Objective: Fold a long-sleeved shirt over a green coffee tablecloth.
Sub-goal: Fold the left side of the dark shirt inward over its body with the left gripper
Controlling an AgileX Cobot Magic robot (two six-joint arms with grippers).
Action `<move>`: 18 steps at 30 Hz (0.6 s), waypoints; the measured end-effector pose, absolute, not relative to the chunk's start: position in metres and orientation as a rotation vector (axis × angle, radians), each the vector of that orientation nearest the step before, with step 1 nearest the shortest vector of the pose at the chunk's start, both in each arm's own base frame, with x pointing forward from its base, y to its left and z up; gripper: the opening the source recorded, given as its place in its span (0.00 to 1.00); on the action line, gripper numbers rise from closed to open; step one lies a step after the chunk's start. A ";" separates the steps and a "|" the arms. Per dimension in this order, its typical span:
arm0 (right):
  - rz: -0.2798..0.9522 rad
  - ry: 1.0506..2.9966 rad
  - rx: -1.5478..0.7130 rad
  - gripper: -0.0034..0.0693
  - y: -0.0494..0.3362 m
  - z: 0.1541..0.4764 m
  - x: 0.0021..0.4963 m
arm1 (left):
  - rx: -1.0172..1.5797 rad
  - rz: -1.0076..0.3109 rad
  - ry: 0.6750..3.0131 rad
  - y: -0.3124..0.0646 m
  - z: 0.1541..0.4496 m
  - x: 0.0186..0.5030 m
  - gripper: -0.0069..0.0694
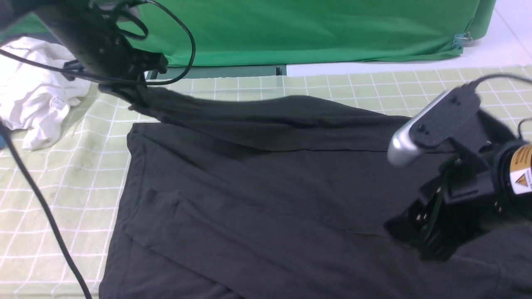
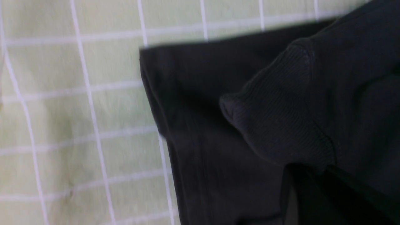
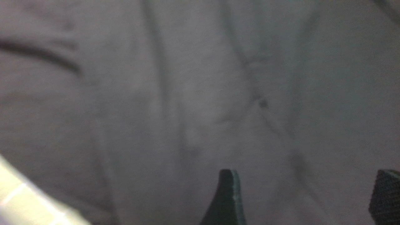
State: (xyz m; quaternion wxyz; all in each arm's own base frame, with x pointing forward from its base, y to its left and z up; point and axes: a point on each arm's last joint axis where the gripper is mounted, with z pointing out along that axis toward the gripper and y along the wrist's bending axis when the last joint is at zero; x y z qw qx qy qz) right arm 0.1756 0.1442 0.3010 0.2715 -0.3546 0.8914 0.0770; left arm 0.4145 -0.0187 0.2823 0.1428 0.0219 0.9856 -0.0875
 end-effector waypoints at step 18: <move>-0.023 2.323 -0.943 0.06 0.133 0.309 0.187 | 0.068 -0.105 3.035 -0.072 0.262 0.266 0.13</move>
